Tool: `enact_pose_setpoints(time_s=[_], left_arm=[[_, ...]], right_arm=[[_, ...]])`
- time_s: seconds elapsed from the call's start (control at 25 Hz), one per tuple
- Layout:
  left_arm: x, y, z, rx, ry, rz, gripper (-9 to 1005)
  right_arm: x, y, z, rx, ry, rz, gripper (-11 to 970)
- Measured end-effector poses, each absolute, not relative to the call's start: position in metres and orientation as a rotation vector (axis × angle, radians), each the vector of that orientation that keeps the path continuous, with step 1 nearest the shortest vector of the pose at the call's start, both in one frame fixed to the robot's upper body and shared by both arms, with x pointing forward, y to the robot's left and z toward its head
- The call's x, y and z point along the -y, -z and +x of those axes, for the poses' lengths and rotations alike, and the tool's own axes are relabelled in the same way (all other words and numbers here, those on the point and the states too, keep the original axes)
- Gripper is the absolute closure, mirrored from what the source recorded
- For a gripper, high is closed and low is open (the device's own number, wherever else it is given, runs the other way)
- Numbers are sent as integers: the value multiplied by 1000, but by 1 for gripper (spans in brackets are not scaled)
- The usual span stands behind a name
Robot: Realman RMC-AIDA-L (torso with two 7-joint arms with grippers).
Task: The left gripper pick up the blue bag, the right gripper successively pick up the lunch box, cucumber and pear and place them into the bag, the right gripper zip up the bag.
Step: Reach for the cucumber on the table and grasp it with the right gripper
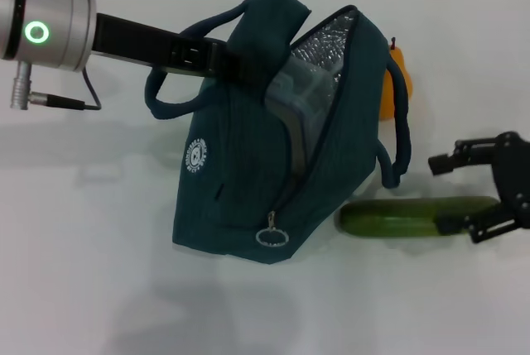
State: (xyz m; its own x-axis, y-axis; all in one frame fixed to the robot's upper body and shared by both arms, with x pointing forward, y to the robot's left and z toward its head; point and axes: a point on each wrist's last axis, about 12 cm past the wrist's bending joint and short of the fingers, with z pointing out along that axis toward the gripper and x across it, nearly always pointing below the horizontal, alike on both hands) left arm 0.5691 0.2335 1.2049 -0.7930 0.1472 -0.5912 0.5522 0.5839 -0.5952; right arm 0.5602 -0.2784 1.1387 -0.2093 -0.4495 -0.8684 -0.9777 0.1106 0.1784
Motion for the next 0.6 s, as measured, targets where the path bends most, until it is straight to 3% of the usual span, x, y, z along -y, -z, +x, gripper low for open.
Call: enact_pose_setpoints(time_s=[0.24,0.6], left_arm=[[-235,-1204,569,-2332,1110,553,934],[-236,-1204,569,-2333,1107,550,934]], right_arm=[[273,-1146,565,-1745,-959,-1500,88],[302,-1180,568,-1756,-900,-1484,89]])
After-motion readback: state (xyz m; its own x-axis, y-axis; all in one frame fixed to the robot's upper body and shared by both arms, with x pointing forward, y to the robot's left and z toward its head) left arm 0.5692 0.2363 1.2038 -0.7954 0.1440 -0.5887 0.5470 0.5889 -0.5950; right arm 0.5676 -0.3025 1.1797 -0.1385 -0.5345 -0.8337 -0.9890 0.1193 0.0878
